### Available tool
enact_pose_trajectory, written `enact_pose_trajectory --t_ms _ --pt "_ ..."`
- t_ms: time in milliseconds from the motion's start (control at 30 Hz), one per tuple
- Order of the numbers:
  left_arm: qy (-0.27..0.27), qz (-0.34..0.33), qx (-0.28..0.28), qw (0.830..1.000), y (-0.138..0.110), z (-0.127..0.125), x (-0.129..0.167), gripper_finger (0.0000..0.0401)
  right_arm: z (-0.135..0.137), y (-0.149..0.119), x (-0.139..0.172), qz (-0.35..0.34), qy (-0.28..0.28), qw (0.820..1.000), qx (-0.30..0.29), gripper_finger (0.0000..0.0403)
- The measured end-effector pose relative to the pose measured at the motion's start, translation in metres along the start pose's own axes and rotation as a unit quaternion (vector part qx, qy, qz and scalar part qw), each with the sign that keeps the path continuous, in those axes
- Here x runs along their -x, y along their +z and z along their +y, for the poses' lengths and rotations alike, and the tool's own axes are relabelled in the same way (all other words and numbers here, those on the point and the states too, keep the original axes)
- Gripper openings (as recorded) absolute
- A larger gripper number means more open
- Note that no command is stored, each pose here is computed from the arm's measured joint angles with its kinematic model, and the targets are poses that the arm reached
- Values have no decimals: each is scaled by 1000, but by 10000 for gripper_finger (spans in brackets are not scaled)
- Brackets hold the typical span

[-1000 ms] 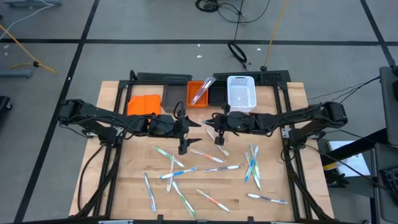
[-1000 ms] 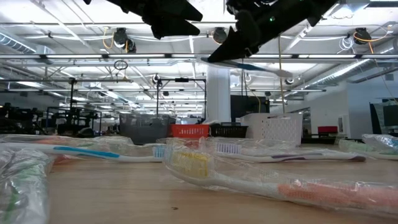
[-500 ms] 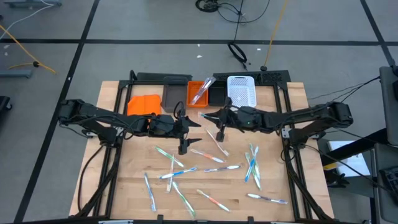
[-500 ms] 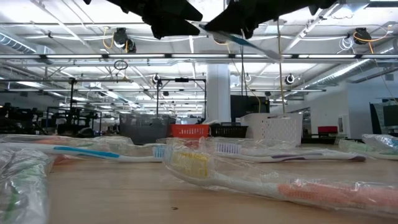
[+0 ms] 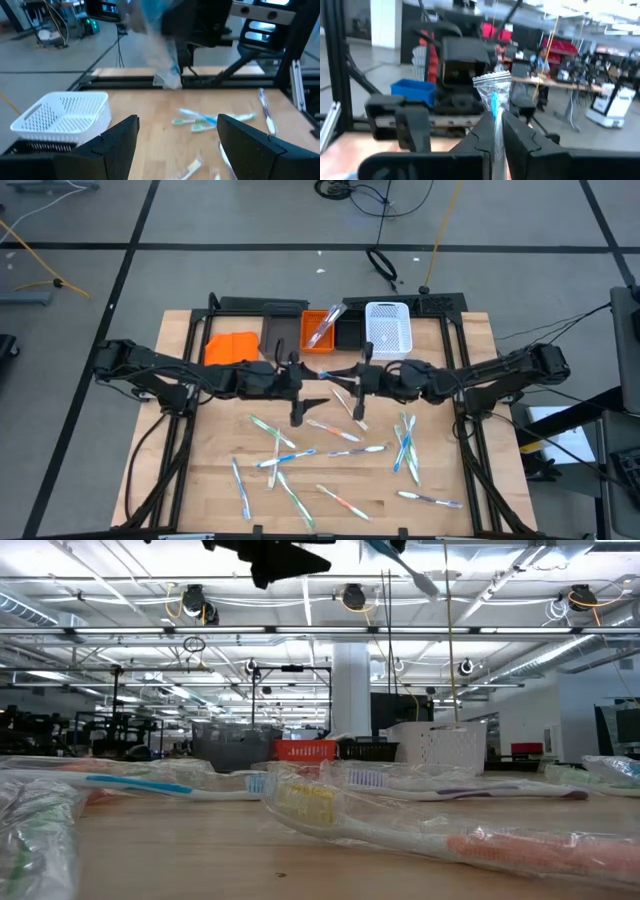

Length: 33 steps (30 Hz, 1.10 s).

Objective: Pick & Place Toothbrushes
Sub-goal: Put the blue toothbrush into the gray bin

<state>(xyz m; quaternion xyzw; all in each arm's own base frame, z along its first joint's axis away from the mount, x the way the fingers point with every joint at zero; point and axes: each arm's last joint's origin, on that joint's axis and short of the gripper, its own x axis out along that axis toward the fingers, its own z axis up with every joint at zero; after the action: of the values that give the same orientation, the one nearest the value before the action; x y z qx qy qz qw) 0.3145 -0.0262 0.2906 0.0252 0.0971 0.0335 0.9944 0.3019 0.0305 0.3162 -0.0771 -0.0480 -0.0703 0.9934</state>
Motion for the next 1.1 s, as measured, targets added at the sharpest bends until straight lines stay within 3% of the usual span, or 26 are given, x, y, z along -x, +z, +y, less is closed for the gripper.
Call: enact_pose_trajectory --t_ms 500,1100 --pt "-19 -96 3 995 17 -1 -1 273 7 6 -5 -72 21 997 4 14" --pt "-38 -158 -5 987 -5 -9 -39 267 8 6 -5 -79 33 996 6 14"
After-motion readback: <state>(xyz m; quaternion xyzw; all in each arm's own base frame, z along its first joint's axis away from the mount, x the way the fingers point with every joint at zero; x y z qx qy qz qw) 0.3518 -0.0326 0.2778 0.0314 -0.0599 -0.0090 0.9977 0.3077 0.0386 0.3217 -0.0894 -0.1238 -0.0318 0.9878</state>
